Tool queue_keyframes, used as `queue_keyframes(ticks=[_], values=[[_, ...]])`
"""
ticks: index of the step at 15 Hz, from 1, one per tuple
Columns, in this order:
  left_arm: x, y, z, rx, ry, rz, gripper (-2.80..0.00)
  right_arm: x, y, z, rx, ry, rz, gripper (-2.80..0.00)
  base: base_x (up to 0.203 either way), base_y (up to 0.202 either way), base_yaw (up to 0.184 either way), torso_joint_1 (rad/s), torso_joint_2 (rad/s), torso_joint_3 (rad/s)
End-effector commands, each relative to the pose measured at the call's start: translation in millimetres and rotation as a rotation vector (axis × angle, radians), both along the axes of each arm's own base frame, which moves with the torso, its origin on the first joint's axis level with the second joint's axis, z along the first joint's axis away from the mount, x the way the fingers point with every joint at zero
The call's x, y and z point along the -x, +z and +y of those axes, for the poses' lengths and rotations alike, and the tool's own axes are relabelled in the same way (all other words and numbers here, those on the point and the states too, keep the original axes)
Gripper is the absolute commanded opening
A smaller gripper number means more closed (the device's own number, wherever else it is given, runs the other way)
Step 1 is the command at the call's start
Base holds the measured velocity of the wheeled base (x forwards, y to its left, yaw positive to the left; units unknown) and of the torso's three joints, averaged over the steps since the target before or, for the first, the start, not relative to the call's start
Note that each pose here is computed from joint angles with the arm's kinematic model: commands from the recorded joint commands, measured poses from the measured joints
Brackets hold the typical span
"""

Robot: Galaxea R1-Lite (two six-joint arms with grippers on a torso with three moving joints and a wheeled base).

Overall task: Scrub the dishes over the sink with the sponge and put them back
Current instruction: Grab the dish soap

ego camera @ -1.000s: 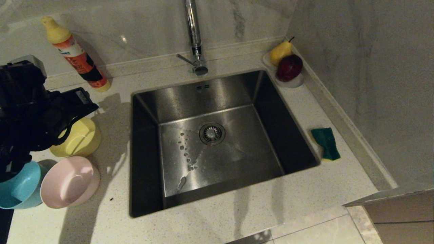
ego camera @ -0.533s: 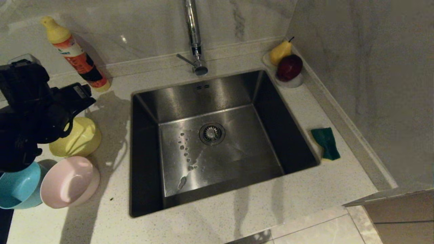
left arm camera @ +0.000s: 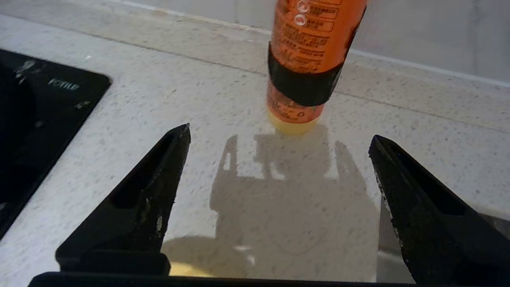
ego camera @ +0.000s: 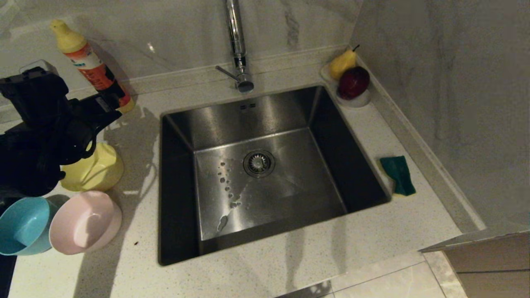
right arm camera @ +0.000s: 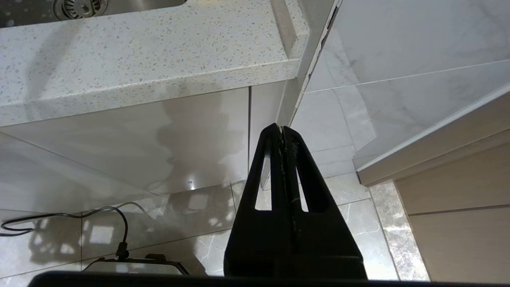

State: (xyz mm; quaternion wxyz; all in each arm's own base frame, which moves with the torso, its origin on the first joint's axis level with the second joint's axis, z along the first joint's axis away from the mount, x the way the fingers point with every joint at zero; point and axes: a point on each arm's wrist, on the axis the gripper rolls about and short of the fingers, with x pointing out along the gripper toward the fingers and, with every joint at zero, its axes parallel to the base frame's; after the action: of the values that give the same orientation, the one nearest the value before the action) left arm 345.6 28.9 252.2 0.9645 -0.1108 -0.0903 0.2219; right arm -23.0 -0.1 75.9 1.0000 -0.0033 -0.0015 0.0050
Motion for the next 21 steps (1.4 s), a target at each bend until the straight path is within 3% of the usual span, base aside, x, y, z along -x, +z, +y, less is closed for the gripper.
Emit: queue_keyframes(ticks=[1, 8, 15, 21], values=[[-12, -3, 1, 0.0, 0.003, -0.001, 0.0, 0, 0, 0, 0.001, 0.001, -0.002, -2.8, 0.0, 0.0, 0.0, 0.0, 0.0, 0.0], [-32, 0, 4, -0.006, 0.002, -0.033, 0.0, 0, 0, 0, 0.001, 0.001, -0.002, -2.8, 0.0, 0.0, 0.0, 0.0, 0.0, 0.0], [-49, -1, 25, -0.018, 0.013, -0.051, 0.0, 0, 0, 0, 0.001, 0.001, -0.002, -2.8, 0.0, 0.0, 0.0, 0.0, 0.0, 0.0], [-62, -2, 25, -0.034, -0.043, -0.1, 0.0, 0, 0, 0, 0.001, 0.001, -0.002, -2.8, 0.0, 0.0, 0.0, 0.0, 0.0, 0.0]])
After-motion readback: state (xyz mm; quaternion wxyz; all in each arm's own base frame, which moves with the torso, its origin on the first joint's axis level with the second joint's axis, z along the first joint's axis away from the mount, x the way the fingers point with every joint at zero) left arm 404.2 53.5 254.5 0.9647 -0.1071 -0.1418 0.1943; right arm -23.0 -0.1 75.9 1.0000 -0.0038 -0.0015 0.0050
